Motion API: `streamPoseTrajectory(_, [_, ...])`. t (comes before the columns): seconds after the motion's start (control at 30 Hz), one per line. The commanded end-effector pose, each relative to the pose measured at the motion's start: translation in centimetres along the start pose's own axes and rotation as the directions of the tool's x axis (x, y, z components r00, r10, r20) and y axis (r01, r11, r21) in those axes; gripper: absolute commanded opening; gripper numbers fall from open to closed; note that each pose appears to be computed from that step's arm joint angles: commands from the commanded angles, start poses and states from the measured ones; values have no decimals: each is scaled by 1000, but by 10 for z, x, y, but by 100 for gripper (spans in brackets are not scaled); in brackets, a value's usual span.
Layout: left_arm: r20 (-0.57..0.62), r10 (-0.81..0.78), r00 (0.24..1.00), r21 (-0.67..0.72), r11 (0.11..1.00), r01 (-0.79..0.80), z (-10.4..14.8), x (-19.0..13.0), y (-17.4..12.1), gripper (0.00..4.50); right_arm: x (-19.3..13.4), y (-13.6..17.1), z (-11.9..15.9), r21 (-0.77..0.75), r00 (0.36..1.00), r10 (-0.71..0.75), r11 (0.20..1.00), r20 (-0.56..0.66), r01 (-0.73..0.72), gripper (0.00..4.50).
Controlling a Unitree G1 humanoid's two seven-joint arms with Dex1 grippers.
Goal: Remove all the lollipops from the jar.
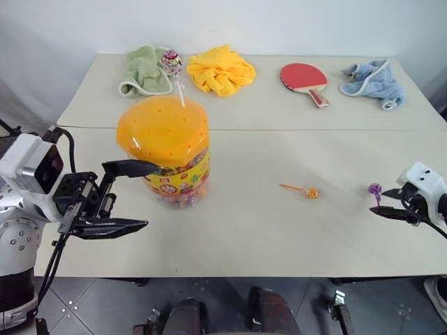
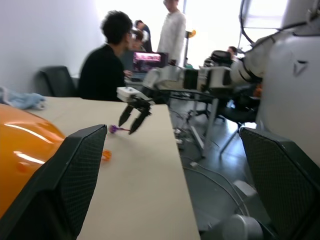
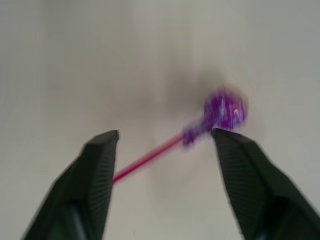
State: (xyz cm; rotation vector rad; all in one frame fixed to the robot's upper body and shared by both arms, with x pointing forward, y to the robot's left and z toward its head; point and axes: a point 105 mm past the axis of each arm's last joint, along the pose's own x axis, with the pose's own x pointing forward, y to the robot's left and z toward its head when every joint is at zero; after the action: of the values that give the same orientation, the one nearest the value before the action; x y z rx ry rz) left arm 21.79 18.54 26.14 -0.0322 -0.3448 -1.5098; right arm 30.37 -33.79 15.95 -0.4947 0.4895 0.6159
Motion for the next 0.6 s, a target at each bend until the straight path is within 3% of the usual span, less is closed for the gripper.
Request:
streamPoseTrajectory(0.03, [162, 126, 979, 58, 989, -136, 26, -5, 5, 450, -12, 14, 90, -97, 904, 119, 992, 410, -86, 444])
streamPoseTrajectory(0.07, [212, 175, 961, 61, 980, -192, 31, -11, 8, 450, -12, 24, 120, -91, 836, 156, 988, 527, -126, 444])
streamPoseTrajectory(0.13, [263, 252, 931, 59, 959, -276, 36, -20, 12, 450, -10, 43, 158, -115, 736, 229, 972, 637, -203, 444])
streamPoseTrajectory(0.3, [310, 449, 838, 84, 865, -494, 36, -50, 31, 450, 10, 88, 230, -207, 564, 351, 930, 748, -304, 444])
streamPoseTrajectory(0.4, [284, 470, 836, 87, 856, -510, 31, -55, 32, 450, 22, 104, 264, -188, 513, 355, 918, 782, -348, 444])
streamPoseTrajectory(0.6, [269, 452, 850, 69, 872, -485, 29, -54, 30, 450, 42, 143, 303, -248, 461, 443, 872, 769, -423, 444])
